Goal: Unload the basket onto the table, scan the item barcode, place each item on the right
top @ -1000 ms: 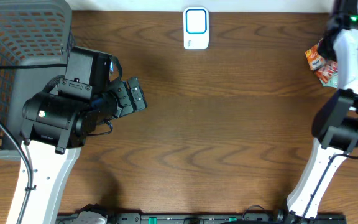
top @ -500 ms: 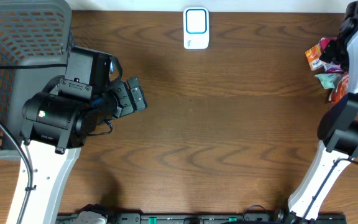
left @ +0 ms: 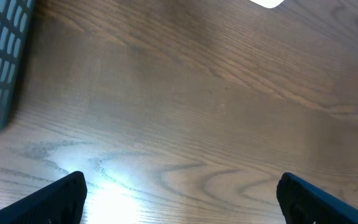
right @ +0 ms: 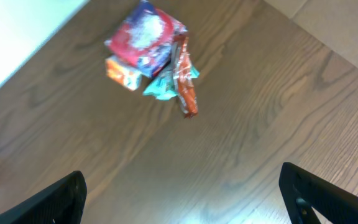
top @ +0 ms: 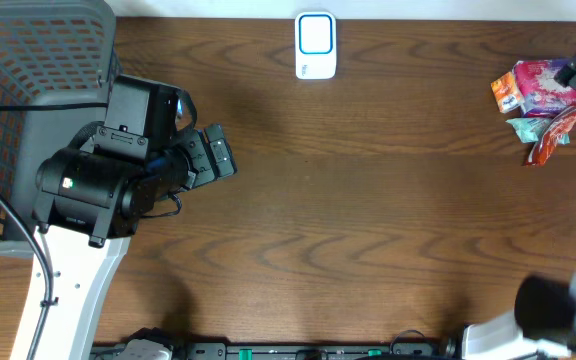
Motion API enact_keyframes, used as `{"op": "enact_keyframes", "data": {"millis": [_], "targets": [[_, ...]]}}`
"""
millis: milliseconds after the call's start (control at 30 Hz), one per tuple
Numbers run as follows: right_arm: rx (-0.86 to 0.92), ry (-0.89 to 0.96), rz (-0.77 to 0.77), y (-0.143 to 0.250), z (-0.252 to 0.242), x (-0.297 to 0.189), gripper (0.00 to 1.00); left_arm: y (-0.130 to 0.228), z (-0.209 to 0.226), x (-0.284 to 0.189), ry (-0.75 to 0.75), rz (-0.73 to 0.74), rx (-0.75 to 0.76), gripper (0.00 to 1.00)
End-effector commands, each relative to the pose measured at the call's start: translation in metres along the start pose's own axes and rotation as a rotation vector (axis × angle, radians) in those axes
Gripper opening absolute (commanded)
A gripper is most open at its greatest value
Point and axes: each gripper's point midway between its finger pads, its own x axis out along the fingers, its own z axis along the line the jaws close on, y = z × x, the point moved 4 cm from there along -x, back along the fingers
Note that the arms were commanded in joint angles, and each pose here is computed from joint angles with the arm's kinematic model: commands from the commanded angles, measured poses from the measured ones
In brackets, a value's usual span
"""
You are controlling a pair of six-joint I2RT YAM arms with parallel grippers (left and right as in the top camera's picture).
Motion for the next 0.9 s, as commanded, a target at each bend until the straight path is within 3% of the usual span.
{"op": "enact_keyframes", "data": {"millis": [0, 200, 433, 867], "targets": [[-0.029, -0.036, 0.022, 0.028, 0.002, -0.021, 0.95, -0.001, 0.000, -0.003, 0.001, -0.013, -0.002, 0.98], [-0.144, -0.172, 0.065, 0.094, 0.003, -0.054, 0.97, -0.001, 0.000, -0.003, 0.001, -0.013, -0.002, 0.98], [-0.265, -0.326, 0.367, 0.181, -0.014, -0.081, 0.99, -0.001, 0.000, -0.003, 0.001, -0.013, -0.002, 0.98], [-0.267, -0.338, 0.360, 0.186, -0.021, -0.086, 0.99, -0.001, 0.000, -0.003, 0.001, -0.013, -0.002, 0.98]]}}
